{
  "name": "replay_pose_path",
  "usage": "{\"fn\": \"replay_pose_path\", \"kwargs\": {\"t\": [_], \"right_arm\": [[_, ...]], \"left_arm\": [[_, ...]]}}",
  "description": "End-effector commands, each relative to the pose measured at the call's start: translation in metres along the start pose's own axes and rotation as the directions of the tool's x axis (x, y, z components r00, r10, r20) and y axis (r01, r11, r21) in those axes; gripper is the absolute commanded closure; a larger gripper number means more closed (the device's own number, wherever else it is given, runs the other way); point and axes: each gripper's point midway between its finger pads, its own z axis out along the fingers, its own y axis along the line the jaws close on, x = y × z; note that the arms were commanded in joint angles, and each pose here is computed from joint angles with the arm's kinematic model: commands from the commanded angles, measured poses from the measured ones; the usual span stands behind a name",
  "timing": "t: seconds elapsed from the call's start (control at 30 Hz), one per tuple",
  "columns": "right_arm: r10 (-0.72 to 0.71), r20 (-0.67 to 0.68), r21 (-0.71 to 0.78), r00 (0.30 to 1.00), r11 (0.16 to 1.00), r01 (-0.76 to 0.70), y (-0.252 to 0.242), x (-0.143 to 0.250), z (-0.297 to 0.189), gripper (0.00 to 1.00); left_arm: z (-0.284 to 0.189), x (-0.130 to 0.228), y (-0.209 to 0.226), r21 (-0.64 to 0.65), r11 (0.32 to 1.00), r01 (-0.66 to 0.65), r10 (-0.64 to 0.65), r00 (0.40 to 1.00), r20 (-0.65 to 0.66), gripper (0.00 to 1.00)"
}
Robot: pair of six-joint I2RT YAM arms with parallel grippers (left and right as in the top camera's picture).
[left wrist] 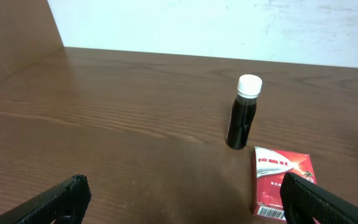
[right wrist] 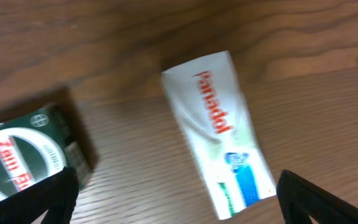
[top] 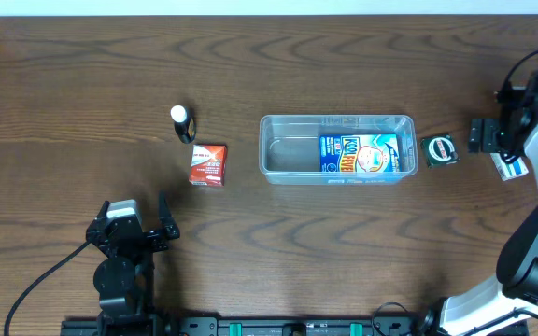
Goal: Pack container
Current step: 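Align right gripper over the white Panadol box and grasp it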
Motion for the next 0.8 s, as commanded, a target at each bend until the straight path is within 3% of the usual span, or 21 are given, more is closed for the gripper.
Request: {"fn": "replay_pose_path", "kwargs": {"t": [0.0,0.3,0.47,0.77], "right_arm": [[0.003,0.000,0.037,1.000,0.999,-0.003,-0.022,0.004,0.004,0.01],[0.010,0.035,-0.058,0.999,0.998,-0.008,-0.031,0.005,0.013,0.01],[-0.058,0.082,-0.169,0.995,0.983,0.071,-0.018,0.002,0.022,0.01],[-0.102,0.025,-0.154,0.995,0.983,0.104,-0.023,0.017,0.046,0.01]], "left_arm": [[0.003,0.013,0.000,0.004,1.000,-0.014,0.015,1.000,-0.028,0.02],[0.003,0.013,0.000,0.004,1.000,-0.014,0.015,1.000,-0.028,0.02],[0.003,0.013,0.000,0.005,1.000,-0.014,0.015,1.000,-0.028,0.02],[0.003,0.013,0.000,0.004,1.000,-0.014,0.015,1.000,-0.028,0.02]]}}
